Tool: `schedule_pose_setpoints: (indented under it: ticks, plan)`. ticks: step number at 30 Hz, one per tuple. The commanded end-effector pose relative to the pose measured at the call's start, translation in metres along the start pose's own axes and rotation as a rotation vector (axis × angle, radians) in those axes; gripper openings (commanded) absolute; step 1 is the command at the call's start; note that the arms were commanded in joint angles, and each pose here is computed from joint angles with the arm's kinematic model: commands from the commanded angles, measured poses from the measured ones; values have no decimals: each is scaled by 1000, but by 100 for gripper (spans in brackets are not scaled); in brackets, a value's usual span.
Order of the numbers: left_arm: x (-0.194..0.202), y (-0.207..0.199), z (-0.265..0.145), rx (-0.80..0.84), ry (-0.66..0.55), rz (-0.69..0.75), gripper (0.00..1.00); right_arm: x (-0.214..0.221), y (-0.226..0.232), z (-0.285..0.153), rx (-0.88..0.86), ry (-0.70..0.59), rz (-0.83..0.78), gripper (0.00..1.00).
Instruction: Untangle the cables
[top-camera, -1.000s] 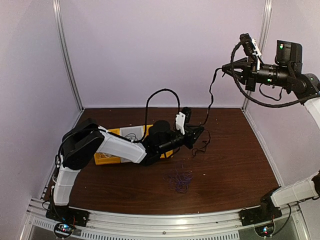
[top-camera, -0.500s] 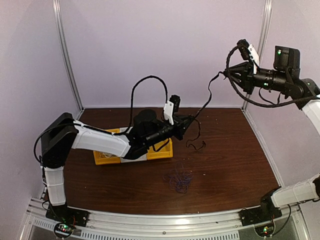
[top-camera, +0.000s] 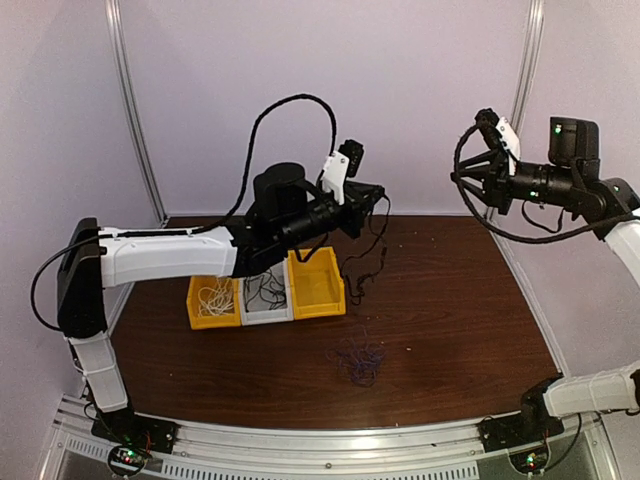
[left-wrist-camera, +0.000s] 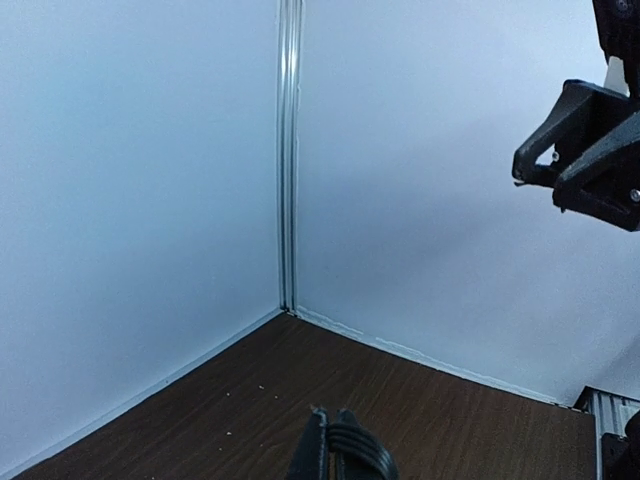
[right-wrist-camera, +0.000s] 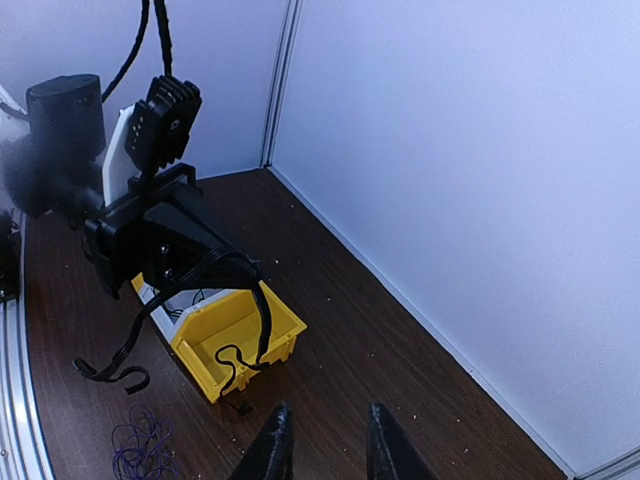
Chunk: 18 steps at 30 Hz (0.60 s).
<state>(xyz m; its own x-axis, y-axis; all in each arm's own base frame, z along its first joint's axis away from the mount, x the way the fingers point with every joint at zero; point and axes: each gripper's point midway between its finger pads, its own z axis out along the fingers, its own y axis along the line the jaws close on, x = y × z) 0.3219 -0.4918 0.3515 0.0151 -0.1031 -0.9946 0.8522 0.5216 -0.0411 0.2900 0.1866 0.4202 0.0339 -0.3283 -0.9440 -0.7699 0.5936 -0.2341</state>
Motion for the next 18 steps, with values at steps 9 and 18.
schedule_pose_setpoints:
  ticks: [9, 18]
  plan:
    - [-129, 3, -35, -47, -92, 147, 0, 64, 20, 20, -78, 58, 47, 26]
    - [-162, 38, -84, -271, -12, 227, 0, 108, 26, 38, -92, 88, 70, 26]
